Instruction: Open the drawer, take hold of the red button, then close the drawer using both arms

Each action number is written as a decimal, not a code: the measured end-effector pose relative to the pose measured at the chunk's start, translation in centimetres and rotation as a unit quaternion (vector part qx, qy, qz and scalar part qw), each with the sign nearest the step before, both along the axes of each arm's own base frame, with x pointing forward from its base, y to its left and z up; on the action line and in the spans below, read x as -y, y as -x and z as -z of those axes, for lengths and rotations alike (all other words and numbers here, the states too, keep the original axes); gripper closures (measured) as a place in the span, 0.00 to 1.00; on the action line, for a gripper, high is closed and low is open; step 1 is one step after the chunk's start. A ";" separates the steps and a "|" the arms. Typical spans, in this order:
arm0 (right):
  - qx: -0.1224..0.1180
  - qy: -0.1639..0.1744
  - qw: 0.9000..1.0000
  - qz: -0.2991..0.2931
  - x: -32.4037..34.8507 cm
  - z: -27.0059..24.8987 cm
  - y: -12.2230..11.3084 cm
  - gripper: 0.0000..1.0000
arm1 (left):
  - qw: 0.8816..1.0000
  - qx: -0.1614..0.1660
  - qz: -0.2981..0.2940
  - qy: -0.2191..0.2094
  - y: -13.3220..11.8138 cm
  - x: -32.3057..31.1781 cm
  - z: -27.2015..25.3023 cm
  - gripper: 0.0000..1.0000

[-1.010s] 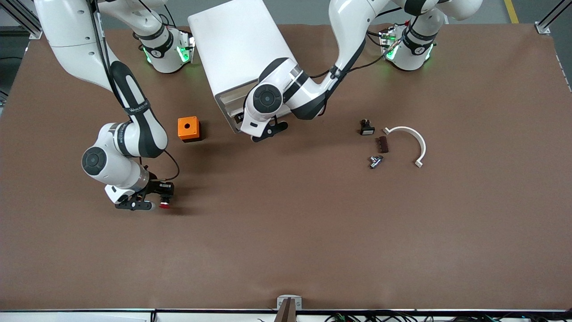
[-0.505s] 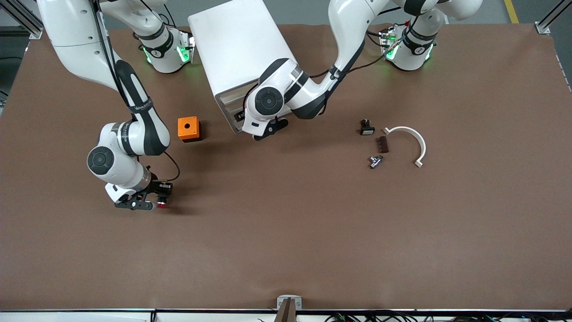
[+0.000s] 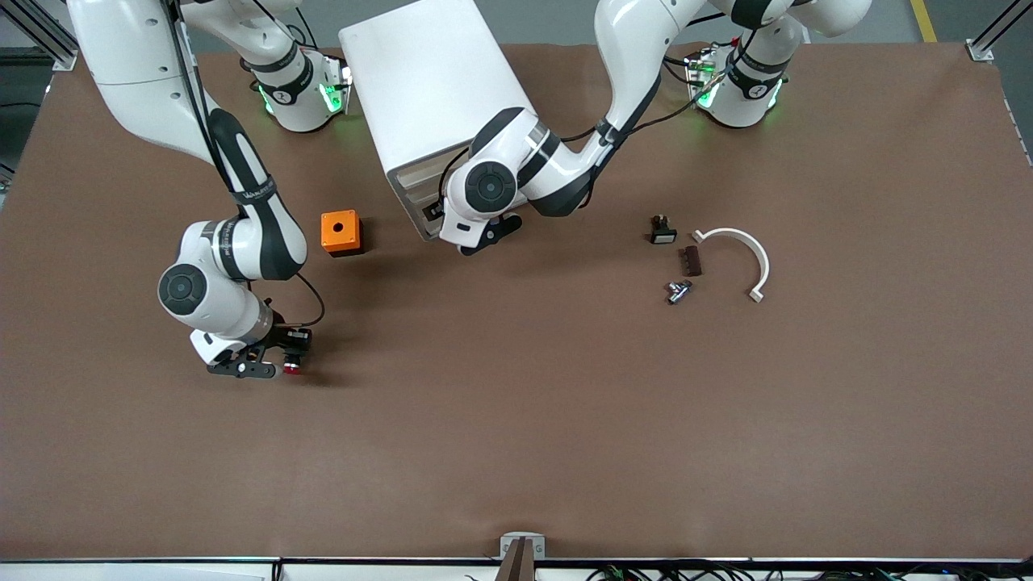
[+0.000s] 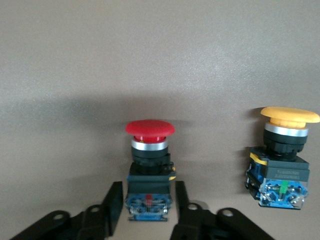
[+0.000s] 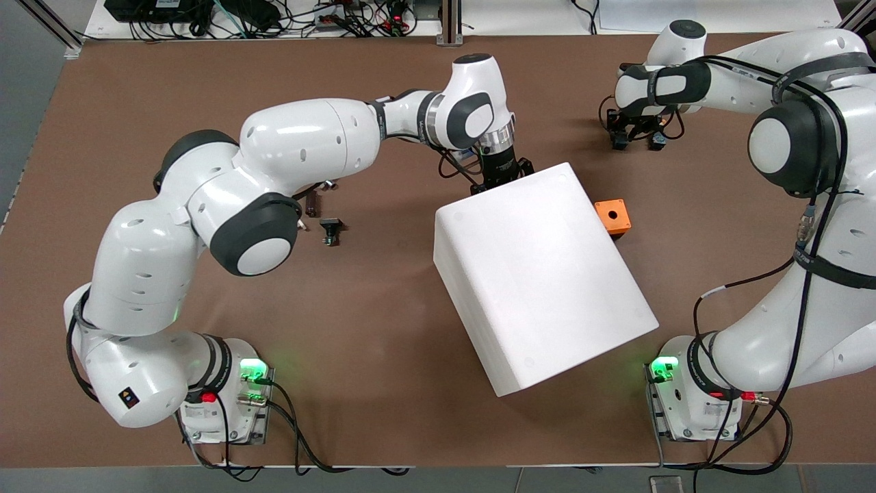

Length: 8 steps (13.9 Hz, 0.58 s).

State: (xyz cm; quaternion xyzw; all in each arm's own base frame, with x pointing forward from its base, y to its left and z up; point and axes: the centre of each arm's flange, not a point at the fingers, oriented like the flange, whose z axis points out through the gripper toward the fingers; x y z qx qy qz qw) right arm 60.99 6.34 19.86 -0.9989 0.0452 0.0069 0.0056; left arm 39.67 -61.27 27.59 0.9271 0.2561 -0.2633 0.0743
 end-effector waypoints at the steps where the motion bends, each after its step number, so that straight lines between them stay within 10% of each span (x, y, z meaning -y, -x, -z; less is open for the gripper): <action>1: 0.000 0.000 1.000 0.001 0.0 0.0 0.0 0.35 | 1.000 0.004 -0.002 0.003 -0.3 -0.1 -0.5 0.00; 5: 0.001 0.001 1.000 0.001 0.1 0.0 0.0 0.00 | 0.998 0.038 -0.034 0.027 -4.8 -3.0 -6.1 0.00; 8: 0.002 0.001 1.000 0.001 0.1 -0.1 -0.1 0.00 | 0.994 0.086 -0.056 0.035 -9.0 -6.7 -11.4 0.00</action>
